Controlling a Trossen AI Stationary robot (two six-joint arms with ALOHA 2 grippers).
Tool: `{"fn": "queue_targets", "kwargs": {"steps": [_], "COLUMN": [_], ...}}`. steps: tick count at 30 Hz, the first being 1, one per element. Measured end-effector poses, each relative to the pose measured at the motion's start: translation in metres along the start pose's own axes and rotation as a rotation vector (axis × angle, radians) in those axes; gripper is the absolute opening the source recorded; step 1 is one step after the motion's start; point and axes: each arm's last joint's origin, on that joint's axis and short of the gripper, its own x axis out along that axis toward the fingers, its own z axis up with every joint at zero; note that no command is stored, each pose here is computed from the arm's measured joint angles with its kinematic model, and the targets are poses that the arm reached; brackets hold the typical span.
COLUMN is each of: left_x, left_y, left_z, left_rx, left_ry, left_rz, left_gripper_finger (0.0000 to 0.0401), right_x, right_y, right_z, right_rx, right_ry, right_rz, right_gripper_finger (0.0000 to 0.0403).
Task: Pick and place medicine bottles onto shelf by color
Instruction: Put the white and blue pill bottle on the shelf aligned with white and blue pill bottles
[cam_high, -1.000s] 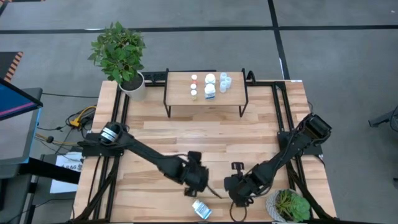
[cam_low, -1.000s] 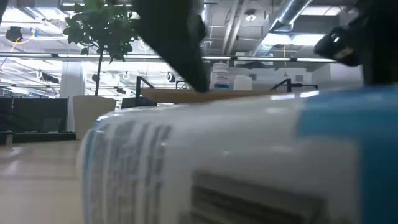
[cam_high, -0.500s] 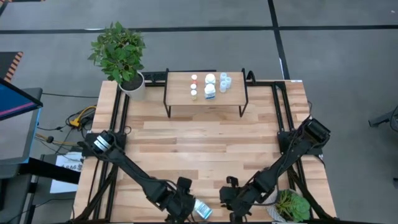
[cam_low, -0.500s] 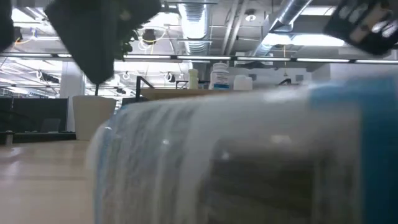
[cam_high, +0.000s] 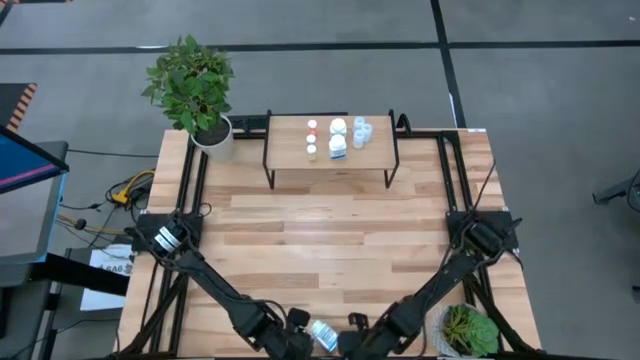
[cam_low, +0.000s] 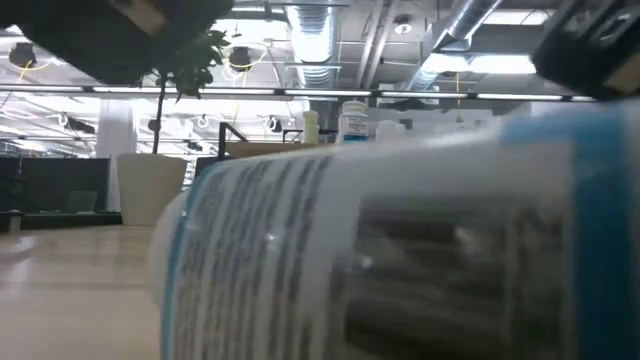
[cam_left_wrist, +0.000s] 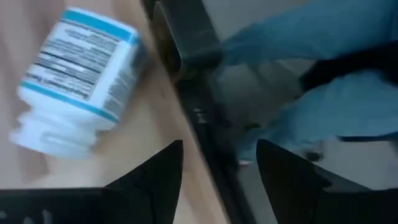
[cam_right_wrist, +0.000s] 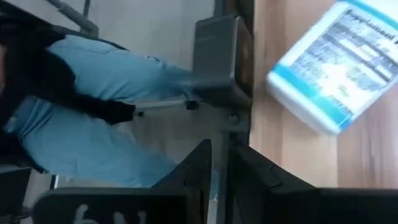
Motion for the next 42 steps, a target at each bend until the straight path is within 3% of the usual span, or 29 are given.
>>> {"fn": "queue_targets", "kwargs": {"steps": [6,13,22,33,42], "left_x": [0.011,0.022,0.037,0.024,-0.041], "left_y": [0.01,0.017,0.053,0.102,0.135], "left_z": [0.0,-0.002,0.002,0.011,0.015], "left_rx": [0.008,0.043,0.096,0.175,0.136], "left_ry": [-0.021,-0.014,0.007,0.086,0.235], "left_rz": [0.086,0.099,0.171,0.275,0.377], "left_gripper_finger": [0.0192,0.0192,0.0192,0.0192,0.0192], "right_x": [0.014,0.015,0.013,-0.019,-0.097], "right_y": [-0.014,-0.011,-0.035,-0.055,-0.047], "right_z": [0.013,0.022,0.028,0.026,0.031], "right_rx": [0.04,0.038,0.037,-0.023,0.016], "right_ry": [0.082,0.044,0.079,0.16,0.173], "right_rz": [-0.122,-0.095,-0.228,-0.541,-0.698], "right_gripper_finger": [0.0081,0.0081,0.0081,0.0081,0.0081]}}
